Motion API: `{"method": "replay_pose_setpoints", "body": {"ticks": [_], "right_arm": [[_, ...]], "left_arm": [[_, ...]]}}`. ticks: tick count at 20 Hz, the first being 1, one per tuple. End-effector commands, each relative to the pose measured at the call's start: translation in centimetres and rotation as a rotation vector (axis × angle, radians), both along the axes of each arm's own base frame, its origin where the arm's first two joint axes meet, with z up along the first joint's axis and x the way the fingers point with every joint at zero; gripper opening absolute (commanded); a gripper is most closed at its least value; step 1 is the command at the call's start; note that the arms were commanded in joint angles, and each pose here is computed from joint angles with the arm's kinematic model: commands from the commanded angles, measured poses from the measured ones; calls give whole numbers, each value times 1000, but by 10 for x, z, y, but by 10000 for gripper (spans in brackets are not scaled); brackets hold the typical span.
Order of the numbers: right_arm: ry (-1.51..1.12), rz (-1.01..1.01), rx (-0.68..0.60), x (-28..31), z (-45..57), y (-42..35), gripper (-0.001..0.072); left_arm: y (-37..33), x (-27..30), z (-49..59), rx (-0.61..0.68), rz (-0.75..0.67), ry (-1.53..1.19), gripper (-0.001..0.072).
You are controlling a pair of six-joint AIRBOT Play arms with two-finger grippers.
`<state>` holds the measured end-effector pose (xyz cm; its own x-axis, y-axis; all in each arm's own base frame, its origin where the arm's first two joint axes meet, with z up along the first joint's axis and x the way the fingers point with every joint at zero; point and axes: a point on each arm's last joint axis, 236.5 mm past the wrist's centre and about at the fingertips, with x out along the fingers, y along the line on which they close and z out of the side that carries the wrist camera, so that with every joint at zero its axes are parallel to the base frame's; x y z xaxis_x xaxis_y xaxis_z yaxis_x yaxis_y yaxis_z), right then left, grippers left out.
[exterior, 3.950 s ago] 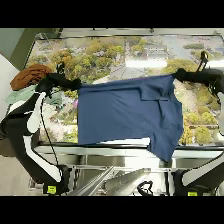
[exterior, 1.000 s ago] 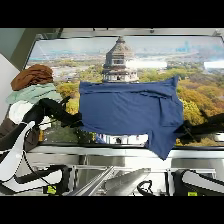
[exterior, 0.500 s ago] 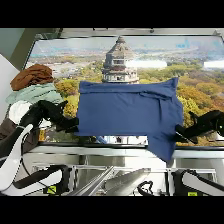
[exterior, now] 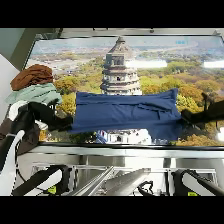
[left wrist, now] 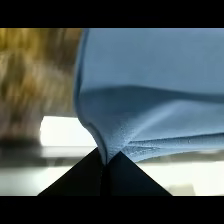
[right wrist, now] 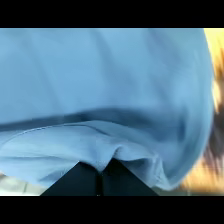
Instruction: Fold the shirts.
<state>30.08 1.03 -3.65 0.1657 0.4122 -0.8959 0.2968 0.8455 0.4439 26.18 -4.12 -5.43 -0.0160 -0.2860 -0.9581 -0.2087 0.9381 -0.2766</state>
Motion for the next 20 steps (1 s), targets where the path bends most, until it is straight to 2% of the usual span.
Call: {"method": "replay_pose_setpoints", "body": {"ticks": [1,5,10,11,12,14,15,16,18,20], "right_arm": [[-174,16,-4,73,25,10,20],[-203,-6,-38,128,-14,10,21],[-172,9,-30,151,-42,13,43],[-190,38,-34,154,-35,14,244],[-199,57,-41,157,-24,10,475],[-200,79,-98,161,1,-21,609],[-197,67,-122,161,7,-39,685],[-186,45,-117,158,6,-52,704],[-124,73,-90,143,-12,-65,705],[-89,113,33,133,-28,-54,705]], "left_arm": [[-16,80,20,-18,-13,-164,12],[-24,159,4,-6,-5,-249,12],[-37,209,-26,-6,-32,-256,12],[-44,215,-28,-9,-48,-253,12],[-50,218,-28,-15,-64,-243,87],[-65,222,-21,-25,-109,-233,669],[-72,225,-14,-29,-126,-240,704],[-78,228,-6,-31,-144,-254,704],[-88,234,13,-37,-172,-280,704],[-90,231,35,-45,-200,-267,704]]}}
